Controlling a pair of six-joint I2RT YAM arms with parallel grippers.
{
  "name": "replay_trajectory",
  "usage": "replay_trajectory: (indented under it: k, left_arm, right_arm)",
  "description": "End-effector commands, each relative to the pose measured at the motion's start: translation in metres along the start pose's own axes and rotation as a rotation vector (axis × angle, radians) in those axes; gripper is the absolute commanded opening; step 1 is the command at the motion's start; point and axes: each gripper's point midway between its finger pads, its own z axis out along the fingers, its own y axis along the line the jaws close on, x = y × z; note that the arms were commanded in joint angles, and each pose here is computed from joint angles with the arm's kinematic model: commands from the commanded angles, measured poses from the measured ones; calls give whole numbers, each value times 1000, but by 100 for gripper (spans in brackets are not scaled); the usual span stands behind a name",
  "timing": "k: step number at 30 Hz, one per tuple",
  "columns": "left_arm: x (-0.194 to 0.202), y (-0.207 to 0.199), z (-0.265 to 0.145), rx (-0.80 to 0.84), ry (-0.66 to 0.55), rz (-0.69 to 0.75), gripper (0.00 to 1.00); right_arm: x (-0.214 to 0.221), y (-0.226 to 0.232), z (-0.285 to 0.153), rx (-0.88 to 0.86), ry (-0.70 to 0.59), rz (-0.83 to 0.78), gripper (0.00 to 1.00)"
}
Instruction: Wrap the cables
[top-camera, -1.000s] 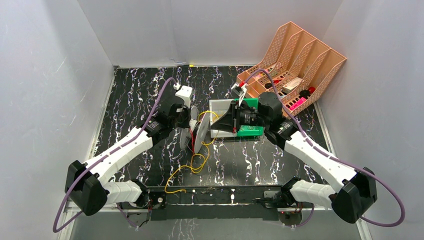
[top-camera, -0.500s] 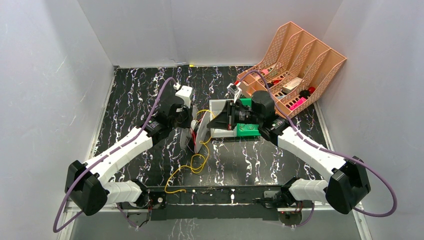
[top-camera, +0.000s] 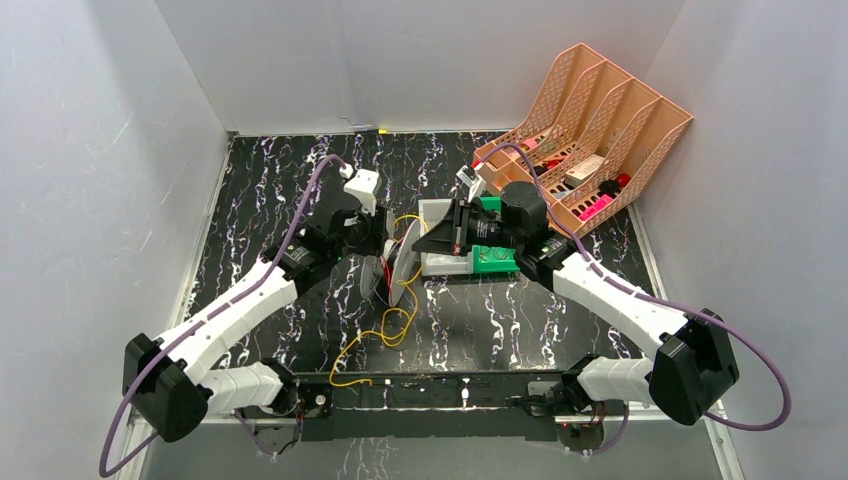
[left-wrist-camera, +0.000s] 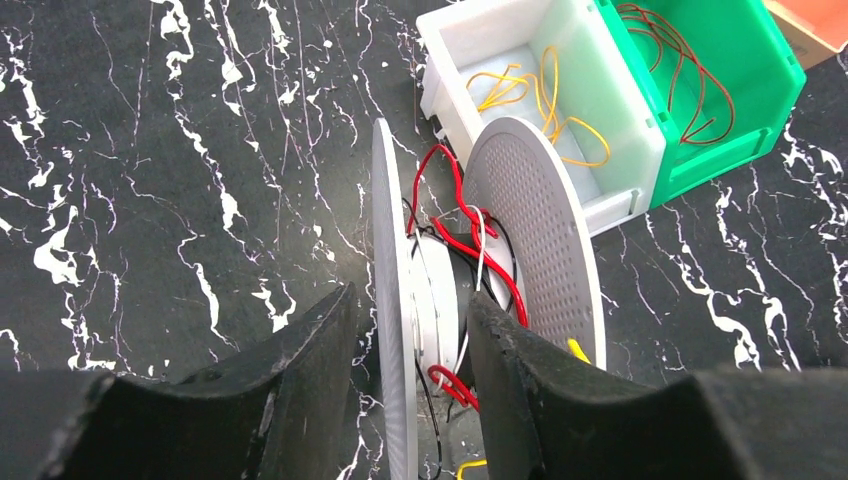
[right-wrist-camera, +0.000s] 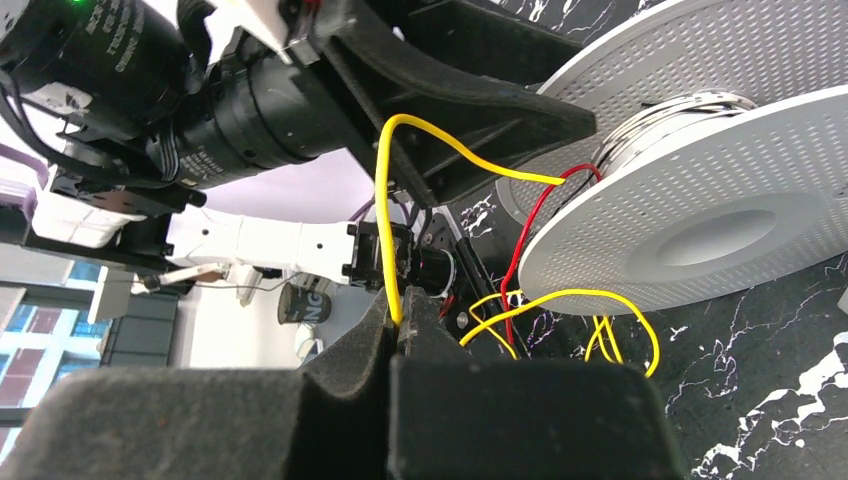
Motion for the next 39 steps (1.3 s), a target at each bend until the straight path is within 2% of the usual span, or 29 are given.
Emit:
replay_trajectory:
  k: [1, 5, 10, 16, 22, 31, 39]
  left_arm:
    - [-25, 0, -25, 8, -74, -5, 45]
    - [-35, 3, -46, 13, -125, -11, 50]
    - [-42, -9, -66, 100, -166, -7, 57]
    - [-45, -17, -82, 167, -204, 6, 67]
    - [-56, -31, -95, 251, -241, 21, 73]
    - [-50, -26, -87, 224, -215, 49, 75]
    - [-38, -17, -70, 167, -147, 97, 77]
  right_arm:
    - [-17, 11, -1, -20, -77, 35, 0]
    - [-20, 10, -1, -10, -105, 107, 0]
    - [-23, 16, 2, -48, -109, 219, 0]
    - [-27, 31, 6, -107, -101, 321, 0]
    - [-25, 37, 12, -114, -110, 411, 0]
    - [-11, 28, 11, -98, -153, 557, 0]
    - [-1, 24, 25, -113, -115, 672, 0]
